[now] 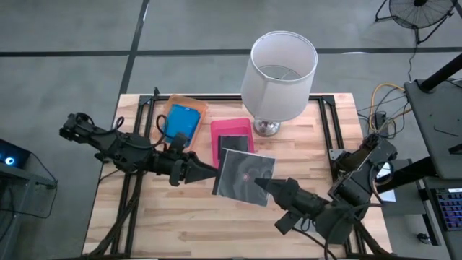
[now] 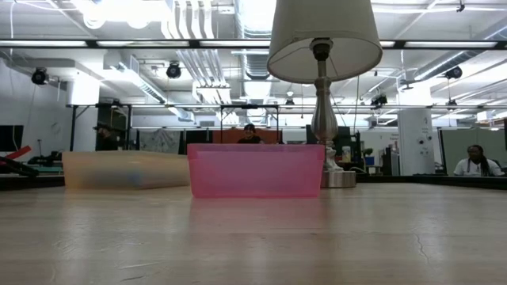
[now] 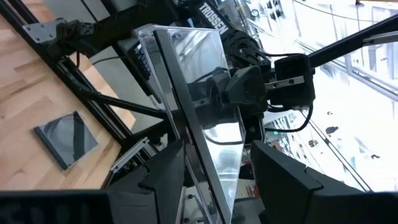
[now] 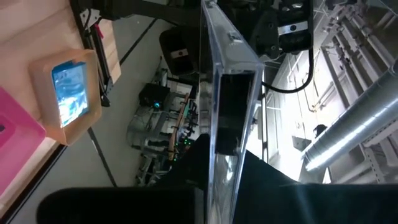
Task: Pick & place jewel cases by type
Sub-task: Put the left black cd case into the pink bin
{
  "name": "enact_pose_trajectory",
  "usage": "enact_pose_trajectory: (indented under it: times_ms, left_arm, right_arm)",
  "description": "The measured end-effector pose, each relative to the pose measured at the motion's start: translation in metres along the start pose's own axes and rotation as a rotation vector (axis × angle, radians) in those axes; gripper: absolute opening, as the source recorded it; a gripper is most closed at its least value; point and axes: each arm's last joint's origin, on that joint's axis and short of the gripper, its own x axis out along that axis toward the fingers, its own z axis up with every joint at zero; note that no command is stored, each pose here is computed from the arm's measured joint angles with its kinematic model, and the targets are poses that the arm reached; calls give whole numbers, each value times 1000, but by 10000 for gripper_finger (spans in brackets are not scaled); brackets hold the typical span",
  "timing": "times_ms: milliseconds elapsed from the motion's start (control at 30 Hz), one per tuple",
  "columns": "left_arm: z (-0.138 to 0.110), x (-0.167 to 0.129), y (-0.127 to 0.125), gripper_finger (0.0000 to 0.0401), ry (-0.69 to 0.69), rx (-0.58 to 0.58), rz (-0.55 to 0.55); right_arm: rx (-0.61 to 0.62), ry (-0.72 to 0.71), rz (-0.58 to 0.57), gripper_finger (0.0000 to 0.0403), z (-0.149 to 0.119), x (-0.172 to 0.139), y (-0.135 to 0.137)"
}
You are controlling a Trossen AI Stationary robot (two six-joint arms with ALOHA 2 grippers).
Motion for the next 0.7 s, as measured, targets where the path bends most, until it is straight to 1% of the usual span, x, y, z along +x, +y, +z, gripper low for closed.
enact_pose_trajectory:
  times_ms: [367,700]
  left_arm:
    - [3,-2,0,168,-5,-1,-4]
    - [2,-4,3,168,12,7,31]
  right_arm:
    - [6,0,-2,13,0,0,-1]
    - [3,-4,1,13,0,1,0]
